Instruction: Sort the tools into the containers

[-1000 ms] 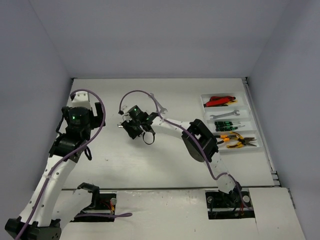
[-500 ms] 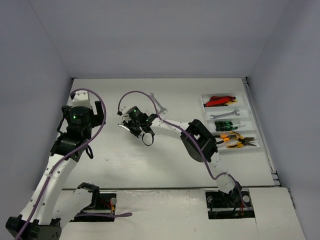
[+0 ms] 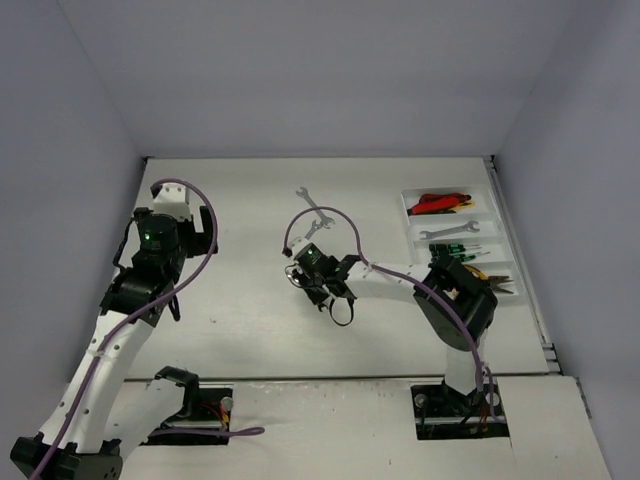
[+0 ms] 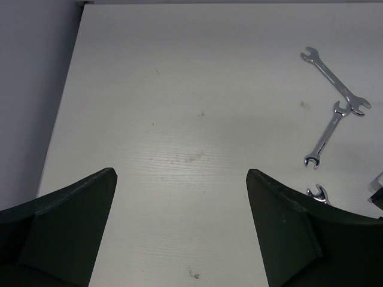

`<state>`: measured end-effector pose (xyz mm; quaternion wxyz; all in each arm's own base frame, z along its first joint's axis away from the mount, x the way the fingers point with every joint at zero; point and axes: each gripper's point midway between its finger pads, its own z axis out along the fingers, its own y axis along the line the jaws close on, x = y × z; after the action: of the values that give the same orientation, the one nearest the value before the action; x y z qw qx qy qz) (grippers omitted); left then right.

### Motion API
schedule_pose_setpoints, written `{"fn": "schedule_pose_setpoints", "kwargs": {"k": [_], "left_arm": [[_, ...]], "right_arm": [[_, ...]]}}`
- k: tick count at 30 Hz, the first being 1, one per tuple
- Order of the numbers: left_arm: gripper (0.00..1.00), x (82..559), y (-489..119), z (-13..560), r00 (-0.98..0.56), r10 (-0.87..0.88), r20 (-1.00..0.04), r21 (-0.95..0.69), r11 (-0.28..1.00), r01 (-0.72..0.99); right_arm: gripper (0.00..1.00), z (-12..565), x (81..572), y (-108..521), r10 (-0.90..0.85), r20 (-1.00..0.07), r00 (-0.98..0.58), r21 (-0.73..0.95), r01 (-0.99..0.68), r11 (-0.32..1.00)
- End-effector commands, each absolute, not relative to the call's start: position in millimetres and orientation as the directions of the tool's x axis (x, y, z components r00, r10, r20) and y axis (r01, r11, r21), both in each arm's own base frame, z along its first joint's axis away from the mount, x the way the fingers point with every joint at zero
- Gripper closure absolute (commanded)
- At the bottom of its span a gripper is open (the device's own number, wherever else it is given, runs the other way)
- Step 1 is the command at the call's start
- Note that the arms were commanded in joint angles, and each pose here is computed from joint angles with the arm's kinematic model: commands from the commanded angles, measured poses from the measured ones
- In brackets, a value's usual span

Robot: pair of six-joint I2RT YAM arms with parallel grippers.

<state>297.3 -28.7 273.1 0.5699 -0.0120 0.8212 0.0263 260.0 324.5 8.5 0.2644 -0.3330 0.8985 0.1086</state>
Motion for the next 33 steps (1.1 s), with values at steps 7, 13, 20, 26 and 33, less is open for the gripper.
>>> {"fn": "schedule_pose_setpoints", "kwargs": {"k": [7, 13, 20, 26, 33], "left_arm": [[0.13, 292.8, -38.5, 335.0, -0.092, 0.039, -0.995, 0.034, 0.998, 0.055], [0.13, 294.0, -30.2, 381.2, 0.037, 0.052, -0.998, 0.052, 0.999, 0.014], [0.13, 316.1, -23.8, 414.8, 0.101, 0.134, -0.986, 0.130, 0.991, -0.044], [0.13, 323.5, -26.7, 402.1, 0.082, 0.127, -0.988, 0.125, 0.992, -0.031], [0.12, 307.7, -12.5, 390.7, 0.084, 0.112, -0.990, 0.105, 0.991, -0.080]], "right_arm": [[0.82, -17.6, 213.3, 268.8, -0.595, -0.263, -0.760, -0.041, -0.607, 0.794], [0.78, -17.2, 232.1, 290.2, -0.629, -0.262, -0.732, -0.048, -0.641, 0.766], [0.75, -30.9, 234.8, 294.5, -0.644, -0.223, -0.732, -0.050, -0.651, 0.758], [0.68, -31.1, 236.6, 293.7, -0.646, -0.211, -0.734, -0.054, -0.651, 0.757], [0.66, -46.2, 229.0, 286.8, -0.664, -0.133, -0.736, -0.055, -0.663, 0.747]]}}
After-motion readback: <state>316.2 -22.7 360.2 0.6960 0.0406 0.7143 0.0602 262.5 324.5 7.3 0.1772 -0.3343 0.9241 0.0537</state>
